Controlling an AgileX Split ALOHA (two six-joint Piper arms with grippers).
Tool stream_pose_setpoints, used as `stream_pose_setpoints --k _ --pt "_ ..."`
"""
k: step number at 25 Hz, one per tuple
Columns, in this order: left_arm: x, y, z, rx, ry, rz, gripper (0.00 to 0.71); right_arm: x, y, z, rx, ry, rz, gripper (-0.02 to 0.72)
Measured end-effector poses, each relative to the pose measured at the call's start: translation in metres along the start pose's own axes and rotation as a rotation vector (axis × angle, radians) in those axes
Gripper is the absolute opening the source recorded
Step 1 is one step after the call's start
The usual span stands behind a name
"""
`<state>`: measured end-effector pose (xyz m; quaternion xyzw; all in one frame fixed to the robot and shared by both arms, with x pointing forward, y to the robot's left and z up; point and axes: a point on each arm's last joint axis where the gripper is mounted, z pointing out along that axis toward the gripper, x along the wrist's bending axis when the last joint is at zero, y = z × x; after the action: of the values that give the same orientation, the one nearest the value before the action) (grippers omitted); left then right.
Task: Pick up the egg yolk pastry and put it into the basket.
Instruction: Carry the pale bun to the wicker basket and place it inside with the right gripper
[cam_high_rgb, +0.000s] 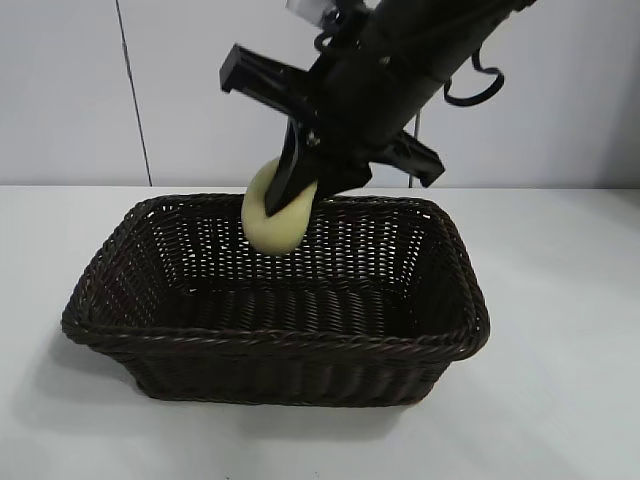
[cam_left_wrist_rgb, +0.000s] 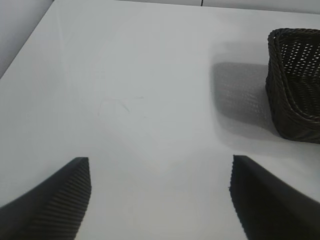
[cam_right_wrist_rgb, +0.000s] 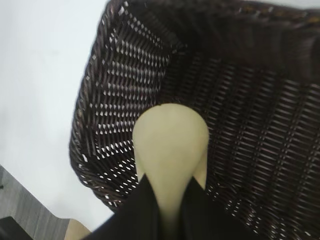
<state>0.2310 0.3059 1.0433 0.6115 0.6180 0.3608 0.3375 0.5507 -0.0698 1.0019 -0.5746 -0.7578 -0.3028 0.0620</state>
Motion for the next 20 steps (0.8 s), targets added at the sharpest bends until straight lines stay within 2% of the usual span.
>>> stream_pose_setpoints --k 7,12,14,17,20 --pt "0.000 0.000 0.000 0.000 0.000 0.000 0.561 -0.012 0.000 0.023 0.001 -0.045 0.006 0.033" --pt "0.000 0.000 0.000 0.000 0.000 0.000 0.561 -0.014 0.000 0.026 0.000 -0.054 0.011 0.051" --pt "0.000 0.000 0.000 0.000 0.000 0.000 0.561 -0.014 0.000 0.026 0.005 -0.054 0.012 0.114" --pt "0.000 0.000 0.000 0.000 0.000 0.000 0.561 -0.014 -0.002 0.026 0.024 -0.055 0.009 0.276" --pt "0.000 0.000 0.000 0.000 0.000 0.000 0.561 -0.015 -0.002 0.026 0.026 -0.061 0.001 0.401"
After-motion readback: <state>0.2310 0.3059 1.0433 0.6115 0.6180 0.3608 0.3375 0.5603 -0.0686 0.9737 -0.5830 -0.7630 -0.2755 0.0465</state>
